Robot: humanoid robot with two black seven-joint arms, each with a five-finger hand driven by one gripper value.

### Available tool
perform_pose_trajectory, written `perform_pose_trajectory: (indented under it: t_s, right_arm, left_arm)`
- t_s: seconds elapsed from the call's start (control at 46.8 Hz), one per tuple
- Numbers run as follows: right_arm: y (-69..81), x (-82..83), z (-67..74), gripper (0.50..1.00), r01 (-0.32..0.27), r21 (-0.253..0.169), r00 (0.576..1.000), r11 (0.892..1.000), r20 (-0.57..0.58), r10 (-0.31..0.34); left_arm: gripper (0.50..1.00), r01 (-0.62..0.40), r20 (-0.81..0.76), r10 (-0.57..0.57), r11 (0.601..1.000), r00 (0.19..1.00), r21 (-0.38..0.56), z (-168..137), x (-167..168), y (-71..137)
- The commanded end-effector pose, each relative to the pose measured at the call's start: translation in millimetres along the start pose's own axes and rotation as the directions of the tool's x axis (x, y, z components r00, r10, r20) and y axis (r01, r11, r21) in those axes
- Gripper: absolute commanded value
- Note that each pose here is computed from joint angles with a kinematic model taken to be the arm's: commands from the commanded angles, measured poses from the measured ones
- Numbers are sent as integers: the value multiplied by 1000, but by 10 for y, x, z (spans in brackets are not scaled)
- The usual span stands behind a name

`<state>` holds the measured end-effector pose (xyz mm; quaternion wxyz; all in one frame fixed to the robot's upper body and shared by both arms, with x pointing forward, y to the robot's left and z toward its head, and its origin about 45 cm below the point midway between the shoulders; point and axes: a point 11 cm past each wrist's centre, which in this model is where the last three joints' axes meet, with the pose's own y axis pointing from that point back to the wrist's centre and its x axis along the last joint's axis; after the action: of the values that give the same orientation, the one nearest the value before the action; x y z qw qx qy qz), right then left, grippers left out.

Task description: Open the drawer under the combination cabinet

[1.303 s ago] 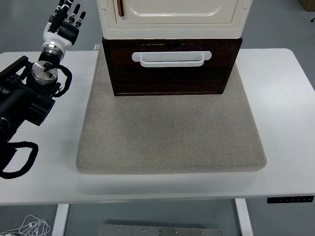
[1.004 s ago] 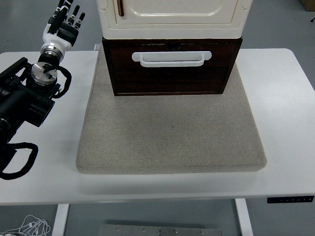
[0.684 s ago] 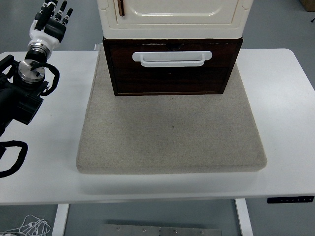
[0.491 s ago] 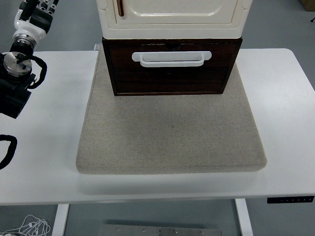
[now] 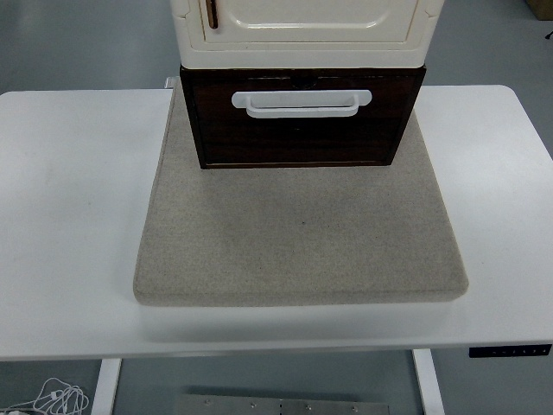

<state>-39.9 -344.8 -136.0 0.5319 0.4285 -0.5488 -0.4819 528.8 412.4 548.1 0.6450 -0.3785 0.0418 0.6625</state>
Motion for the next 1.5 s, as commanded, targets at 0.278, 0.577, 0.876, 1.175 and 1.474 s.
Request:
perform_pose_trajectory:
  t_s: [0.278, 0.577, 0.876, 1.175, 1.474]
  right_arm:
    - [0, 2, -1, 926, -1, 0, 1000, 1000, 0, 1]
    - [0, 2, -1, 926, -1, 0, 1000, 1000, 0, 1]
    - [0, -3, -1, 926, 1, 0, 1000, 1000, 0, -1]
    - [0, 2, -1, 926, -1, 0, 1000, 1000, 0, 1]
    - [0, 2, -1, 926, -1, 0, 1000, 1000, 0, 1]
  left_arm:
    - [1000, 347, 217, -324, 935, 921, -76, 846, -1569, -206]
    - [1000, 656, 316, -630, 754, 710, 28, 638, -2759, 238]
    - [1000, 797, 349, -827, 539, 440, 273, -152, -3329, 923]
    - [1000, 779, 337, -939, 265, 73, 568, -851, -3560, 1809]
    - [1000, 525, 275, -947, 152, -165, 837, -1530, -3381, 2281]
